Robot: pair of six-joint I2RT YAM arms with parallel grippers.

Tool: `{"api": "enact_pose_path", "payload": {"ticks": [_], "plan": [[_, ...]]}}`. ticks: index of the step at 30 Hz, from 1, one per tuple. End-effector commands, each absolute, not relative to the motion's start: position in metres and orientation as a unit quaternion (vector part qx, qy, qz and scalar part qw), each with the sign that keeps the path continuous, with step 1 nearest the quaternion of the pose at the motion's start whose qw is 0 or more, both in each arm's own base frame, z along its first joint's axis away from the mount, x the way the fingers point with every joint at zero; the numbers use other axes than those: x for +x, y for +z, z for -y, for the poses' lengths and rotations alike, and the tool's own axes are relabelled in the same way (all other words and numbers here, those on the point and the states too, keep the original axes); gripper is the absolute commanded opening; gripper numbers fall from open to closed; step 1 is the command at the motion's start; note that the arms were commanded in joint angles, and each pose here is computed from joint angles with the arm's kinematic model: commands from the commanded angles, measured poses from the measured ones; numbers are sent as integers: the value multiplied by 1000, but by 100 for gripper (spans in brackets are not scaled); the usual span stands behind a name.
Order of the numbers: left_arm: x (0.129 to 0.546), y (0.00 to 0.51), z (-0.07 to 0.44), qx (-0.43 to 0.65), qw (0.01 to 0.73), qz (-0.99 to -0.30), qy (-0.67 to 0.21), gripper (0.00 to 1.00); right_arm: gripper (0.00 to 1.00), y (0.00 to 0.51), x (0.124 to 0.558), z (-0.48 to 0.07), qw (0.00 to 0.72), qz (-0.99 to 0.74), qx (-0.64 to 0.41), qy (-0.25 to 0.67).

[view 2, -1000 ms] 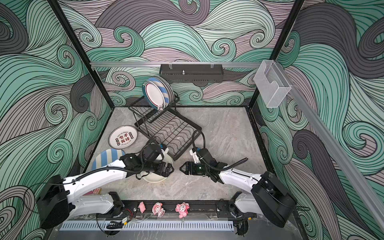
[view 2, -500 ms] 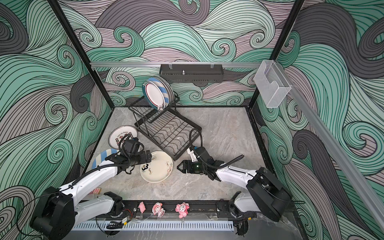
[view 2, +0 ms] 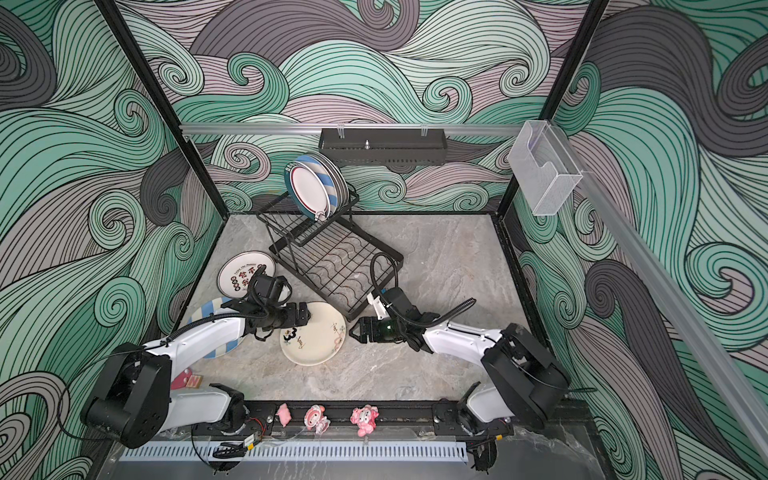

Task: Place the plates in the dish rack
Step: 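Bring the right gripper down to the plum-blossom plate's rim beside the left gripper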

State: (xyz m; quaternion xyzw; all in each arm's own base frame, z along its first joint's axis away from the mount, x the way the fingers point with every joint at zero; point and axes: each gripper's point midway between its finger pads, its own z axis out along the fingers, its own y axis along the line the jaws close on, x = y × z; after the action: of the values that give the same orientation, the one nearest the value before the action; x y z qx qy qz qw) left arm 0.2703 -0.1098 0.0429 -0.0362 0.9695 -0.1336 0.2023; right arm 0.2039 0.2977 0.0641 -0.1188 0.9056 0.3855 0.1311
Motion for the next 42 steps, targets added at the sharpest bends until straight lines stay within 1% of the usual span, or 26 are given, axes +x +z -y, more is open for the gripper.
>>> {"api": "enact_pose_path", "payload": {"ticks": [1,10,21,30,34,42], "plan": [[277,51,123,-12,199,-966,-164,99,84,67,203,-308,121,-902,-140,390],[255,52,133,-14,176,-962,-207,98,84,63,204,-317,115,-901,-151,390],[223,53,134,-53,167,-952,-250,99,84,52,199,-323,104,-901,-145,395],[220,47,133,-56,161,-955,-244,99,81,39,200,-326,100,-905,-133,390],[221,50,132,-52,166,-955,-242,99,77,36,204,-326,104,-908,-127,384],[218,54,134,-45,168,-953,-249,99,64,29,208,-329,96,-912,-117,381]]}}
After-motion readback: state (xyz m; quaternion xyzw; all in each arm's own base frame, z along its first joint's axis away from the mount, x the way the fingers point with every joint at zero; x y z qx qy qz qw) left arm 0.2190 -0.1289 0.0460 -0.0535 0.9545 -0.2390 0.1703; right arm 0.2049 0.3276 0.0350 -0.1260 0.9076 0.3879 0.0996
